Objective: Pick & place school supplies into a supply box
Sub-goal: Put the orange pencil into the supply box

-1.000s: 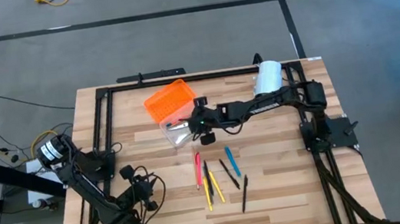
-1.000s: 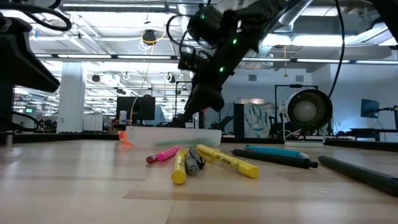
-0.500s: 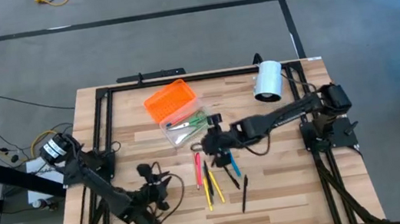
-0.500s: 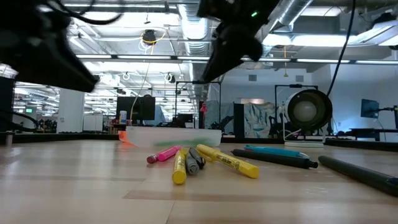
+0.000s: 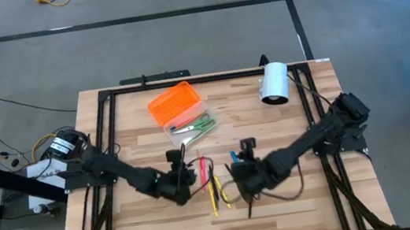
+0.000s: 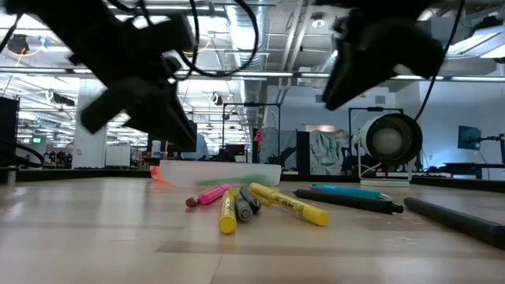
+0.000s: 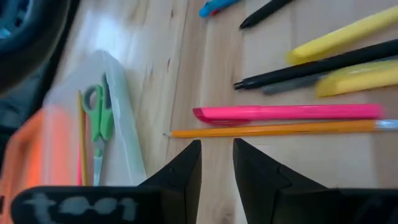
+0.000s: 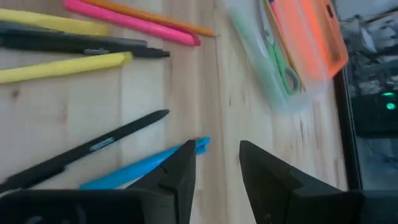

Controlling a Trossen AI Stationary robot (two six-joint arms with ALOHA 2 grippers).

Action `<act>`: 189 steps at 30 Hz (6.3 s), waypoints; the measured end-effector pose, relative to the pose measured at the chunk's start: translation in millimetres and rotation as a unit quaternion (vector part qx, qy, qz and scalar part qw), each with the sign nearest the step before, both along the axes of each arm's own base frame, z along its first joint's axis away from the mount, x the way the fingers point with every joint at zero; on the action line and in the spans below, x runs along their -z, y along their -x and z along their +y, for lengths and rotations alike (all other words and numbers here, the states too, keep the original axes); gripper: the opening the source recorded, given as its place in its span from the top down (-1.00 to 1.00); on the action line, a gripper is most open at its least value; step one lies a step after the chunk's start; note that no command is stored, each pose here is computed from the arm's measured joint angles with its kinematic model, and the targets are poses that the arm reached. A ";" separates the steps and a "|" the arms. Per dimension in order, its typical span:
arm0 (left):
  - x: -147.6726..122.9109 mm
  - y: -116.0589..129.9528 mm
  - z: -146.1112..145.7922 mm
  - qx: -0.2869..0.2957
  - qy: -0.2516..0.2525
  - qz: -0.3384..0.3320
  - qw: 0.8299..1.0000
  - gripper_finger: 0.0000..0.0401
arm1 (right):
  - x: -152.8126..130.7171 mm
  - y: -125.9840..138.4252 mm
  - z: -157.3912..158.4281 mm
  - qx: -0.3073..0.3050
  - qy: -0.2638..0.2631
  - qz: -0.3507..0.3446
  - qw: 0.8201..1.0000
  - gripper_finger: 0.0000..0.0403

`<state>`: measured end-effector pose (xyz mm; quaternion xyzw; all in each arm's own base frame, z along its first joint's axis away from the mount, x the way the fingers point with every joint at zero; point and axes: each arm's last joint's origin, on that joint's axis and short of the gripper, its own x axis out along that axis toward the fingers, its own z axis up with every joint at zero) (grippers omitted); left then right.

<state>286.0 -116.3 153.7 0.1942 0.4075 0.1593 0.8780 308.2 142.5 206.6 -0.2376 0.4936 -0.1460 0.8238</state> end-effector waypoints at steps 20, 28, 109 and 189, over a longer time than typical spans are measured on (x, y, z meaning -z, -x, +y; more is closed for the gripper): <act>-4.9 -32.0 48.2 0.079 0.106 0.002 0.991 0.58 | 42.0 89.8 62.3 0.043 0.053 -0.198 0.978 0.41; 26.5 -39.5 58.6 0.083 0.130 0.039 0.987 0.58 | 44.9 93.7 62.8 0.047 0.054 -0.219 0.973 0.41; 35.0 140.0 -118.0 0.025 0.246 0.212 0.946 0.63 | 49.5 37.9 34.5 0.053 0.054 -0.240 0.968 0.41; 15.2 24.3 0.5 -0.079 -0.108 0.058 0.989 0.97 | 55.2 34.8 31.9 0.053 0.029 -0.216 0.975 0.41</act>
